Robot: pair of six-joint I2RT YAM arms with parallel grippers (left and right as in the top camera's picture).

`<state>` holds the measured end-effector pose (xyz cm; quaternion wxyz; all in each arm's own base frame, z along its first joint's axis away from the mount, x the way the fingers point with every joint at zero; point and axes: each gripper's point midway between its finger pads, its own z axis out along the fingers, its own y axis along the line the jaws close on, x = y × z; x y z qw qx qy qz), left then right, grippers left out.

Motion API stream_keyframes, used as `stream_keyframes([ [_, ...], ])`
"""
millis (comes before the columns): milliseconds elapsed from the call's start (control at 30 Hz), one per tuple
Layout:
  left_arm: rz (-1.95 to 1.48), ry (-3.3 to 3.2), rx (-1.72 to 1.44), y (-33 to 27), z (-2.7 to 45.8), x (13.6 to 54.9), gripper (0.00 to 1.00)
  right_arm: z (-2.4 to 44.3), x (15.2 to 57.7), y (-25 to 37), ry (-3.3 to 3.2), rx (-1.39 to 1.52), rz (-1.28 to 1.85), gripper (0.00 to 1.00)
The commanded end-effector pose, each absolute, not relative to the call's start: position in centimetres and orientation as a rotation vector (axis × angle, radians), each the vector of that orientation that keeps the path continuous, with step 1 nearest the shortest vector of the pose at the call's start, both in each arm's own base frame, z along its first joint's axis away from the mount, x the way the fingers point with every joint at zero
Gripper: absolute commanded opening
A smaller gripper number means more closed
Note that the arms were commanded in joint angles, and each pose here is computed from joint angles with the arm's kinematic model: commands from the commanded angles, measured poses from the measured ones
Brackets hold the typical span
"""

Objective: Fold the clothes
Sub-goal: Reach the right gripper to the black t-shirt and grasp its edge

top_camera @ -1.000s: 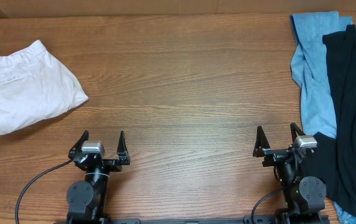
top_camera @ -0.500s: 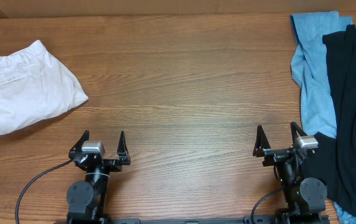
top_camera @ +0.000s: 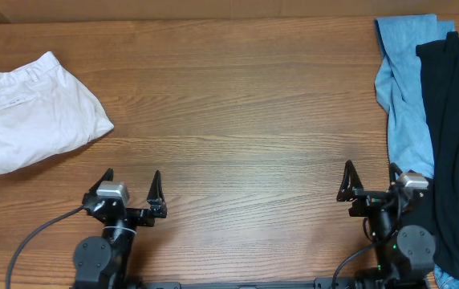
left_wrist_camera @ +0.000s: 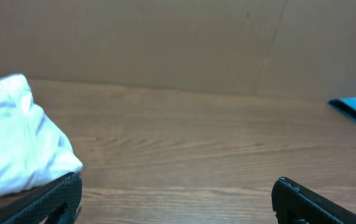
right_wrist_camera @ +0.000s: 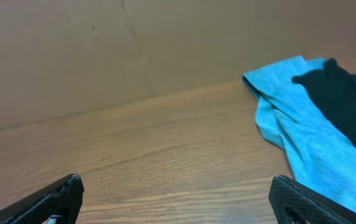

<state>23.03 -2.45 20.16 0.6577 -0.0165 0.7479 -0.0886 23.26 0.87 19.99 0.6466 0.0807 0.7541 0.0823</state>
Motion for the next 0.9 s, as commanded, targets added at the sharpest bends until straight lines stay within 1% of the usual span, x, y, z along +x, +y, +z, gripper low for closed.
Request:
stream_keyframes([
  [0, -0.202, 1.718, -0.054, -2.3, 22.4, 23.0, 1.00, 21.8, 23.5, 0.1, 1.740, 0.227, 0.155, 1.00],
  [200, -0.184, 1.946, -0.057, -2.4, 21.5, 24.1, 1.00, 21.7, 24.9, 0.5, 1.935, 0.226, 0.139, 1.00],
  [367, -0.186, 2.169, -0.054, -2.8, 20.1, 25.2, 1.00, 19.8, 25.9, 1.1, 2.168, 0.221, 0.133, 1.00],
  [567, -0.213, 2.299, -0.054, -3.5, 18.9, 26.8, 1.00, 17.5, 27.3, 3.2, 2.334, 0.175, 0.241, 1.00],
  [600, -0.221, 2.312, -0.053, -3.6, 18.6, 26.9, 1.00, 17.0, 27.4, 2.9, 2.350, 0.210, 0.224, 1.00],
  [633, -0.229, 2.327, -0.049, -3.7, 18.3, 26.8, 1.00, 16.5, 27.5, 1.9, 2.360, 0.310, 0.189, 1.00],
  [700, -0.243, 2.356, -0.044, -4.0, 17.7, 26.7, 1.00, 14.9, 26.8, -1.2, 2.365, 0.626, 0.070, 1.00],
  [800, -0.241, 2.383, -0.047, -3.9, 17.1, 26.4, 1.00, 12.6, 24.8, -4.6, 2.364, 0.982, -0.042, 1.00],
  [867, -0.239, 2.388, -0.046, -3.9, 17.1, 26.4, 1.00, 11.5, 23.9, -6.0, 2.367, 1.113, -0.079, 1.00],
])
